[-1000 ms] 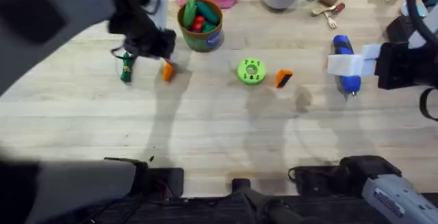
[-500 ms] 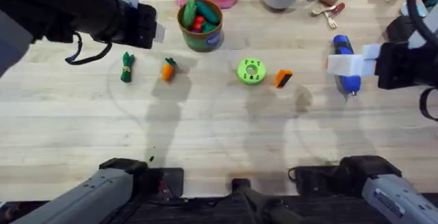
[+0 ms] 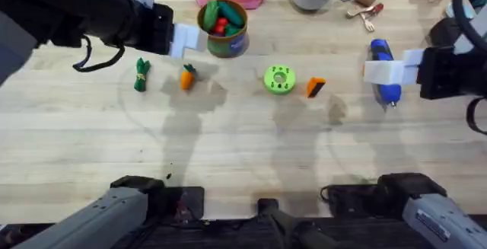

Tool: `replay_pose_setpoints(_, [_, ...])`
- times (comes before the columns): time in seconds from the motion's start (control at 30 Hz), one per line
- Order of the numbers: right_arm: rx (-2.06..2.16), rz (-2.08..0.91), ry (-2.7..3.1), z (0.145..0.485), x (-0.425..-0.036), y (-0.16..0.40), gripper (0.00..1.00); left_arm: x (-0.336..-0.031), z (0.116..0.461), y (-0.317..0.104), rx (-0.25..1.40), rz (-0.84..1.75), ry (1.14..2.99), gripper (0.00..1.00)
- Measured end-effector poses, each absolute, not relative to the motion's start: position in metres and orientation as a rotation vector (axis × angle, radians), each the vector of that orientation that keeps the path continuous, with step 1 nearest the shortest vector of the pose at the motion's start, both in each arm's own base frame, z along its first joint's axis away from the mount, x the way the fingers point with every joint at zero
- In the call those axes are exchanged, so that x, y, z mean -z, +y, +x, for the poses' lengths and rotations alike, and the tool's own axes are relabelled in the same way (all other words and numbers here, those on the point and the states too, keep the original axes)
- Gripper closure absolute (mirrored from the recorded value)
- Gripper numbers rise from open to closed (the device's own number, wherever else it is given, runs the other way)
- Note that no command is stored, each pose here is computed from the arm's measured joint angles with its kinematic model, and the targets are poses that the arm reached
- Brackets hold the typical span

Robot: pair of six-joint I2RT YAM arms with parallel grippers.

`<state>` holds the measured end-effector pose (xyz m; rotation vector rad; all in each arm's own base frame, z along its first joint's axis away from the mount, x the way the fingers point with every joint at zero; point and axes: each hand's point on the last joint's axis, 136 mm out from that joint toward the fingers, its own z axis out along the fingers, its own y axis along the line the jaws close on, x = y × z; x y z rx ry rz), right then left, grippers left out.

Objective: Pick up the gripper from the table and insert it into the empty holder that is missing its gripper. Then pick up a screw, insert it into the mounting hole, and use the screwdriver to tighten it. Finally, clean up the table by picking up the vegetable and placing it into the bucket.

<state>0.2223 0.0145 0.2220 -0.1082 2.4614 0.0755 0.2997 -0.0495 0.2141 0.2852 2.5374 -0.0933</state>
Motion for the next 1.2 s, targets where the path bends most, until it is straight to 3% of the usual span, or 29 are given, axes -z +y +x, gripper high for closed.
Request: replay_pose_setpoints(1.2, [-0.075,-0.108,2.462,0.222,-0.222,0.014,0.007,-0.253,0.339,-0.049,0.054,0.252,2.310,0.015])
